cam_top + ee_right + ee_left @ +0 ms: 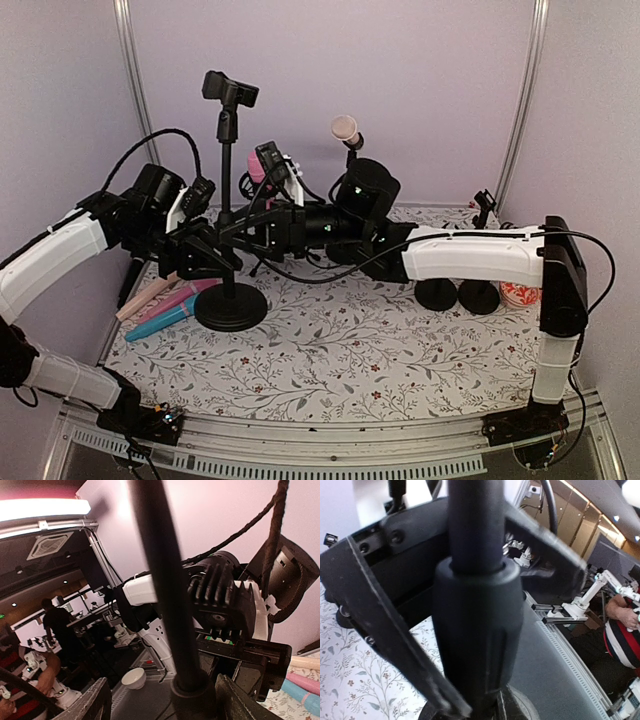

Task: Remove the microphone from the stand
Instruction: Unscrew the knob on the stand of the microphone stand.

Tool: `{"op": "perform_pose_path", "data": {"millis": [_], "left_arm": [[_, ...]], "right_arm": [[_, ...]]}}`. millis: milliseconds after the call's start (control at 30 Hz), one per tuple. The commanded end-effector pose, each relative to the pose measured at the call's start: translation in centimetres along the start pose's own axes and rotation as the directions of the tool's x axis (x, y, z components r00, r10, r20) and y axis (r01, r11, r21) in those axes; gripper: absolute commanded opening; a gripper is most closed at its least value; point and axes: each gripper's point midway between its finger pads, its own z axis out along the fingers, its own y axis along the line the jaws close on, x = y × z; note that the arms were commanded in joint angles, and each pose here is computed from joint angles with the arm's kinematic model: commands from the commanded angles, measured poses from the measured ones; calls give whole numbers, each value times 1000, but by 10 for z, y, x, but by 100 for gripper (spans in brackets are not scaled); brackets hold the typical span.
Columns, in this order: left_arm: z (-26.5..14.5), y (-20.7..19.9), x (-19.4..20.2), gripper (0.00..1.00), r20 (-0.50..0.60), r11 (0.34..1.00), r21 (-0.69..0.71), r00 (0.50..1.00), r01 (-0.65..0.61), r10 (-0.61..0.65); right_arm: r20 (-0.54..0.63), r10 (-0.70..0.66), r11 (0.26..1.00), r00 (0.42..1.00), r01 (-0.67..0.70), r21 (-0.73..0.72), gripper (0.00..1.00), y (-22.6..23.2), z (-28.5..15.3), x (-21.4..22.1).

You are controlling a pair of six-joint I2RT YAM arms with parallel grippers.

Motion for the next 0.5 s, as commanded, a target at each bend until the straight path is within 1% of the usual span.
{"op": "perform_pose_path", "data": {"millis": [0, 100, 167, 233, 267, 333, 467], "left_arm": [[-9, 14, -5, 0, -36, 992, -97, 996, -85, 82], [-14, 18, -9, 0, -51, 985, -136, 993, -111, 105], [-16, 21, -11, 0, -61, 979, -162, 991, -124, 115], [-19, 28, -12, 0, -74, 971, -201, 991, -128, 115], [-20, 34, -12, 0, -85, 965, -227, 990, -127, 111], [-24, 48, -10, 0, -111, 946, -297, 989, -130, 101], [-29, 63, -11, 0, -117, 924, -361, 989, -125, 88]], "right_arm": [[158, -100, 971, 982, 62, 230, 79, 9, -23, -52], [154, -112, 891, 982, 30, 452, 82, -23, -41, -50], [139, -107, 804, 984, 4, 595, 82, -43, -52, -43], [111, -123, 716, 986, 11, 698, 82, -55, -60, -36], [93, -135, 683, 987, 24, 730, 82, -57, -61, -33], [50, -163, 646, 985, 68, 760, 82, -53, -54, -27], [22, -204, 632, 979, 114, 766, 79, -42, -41, -27]]}}
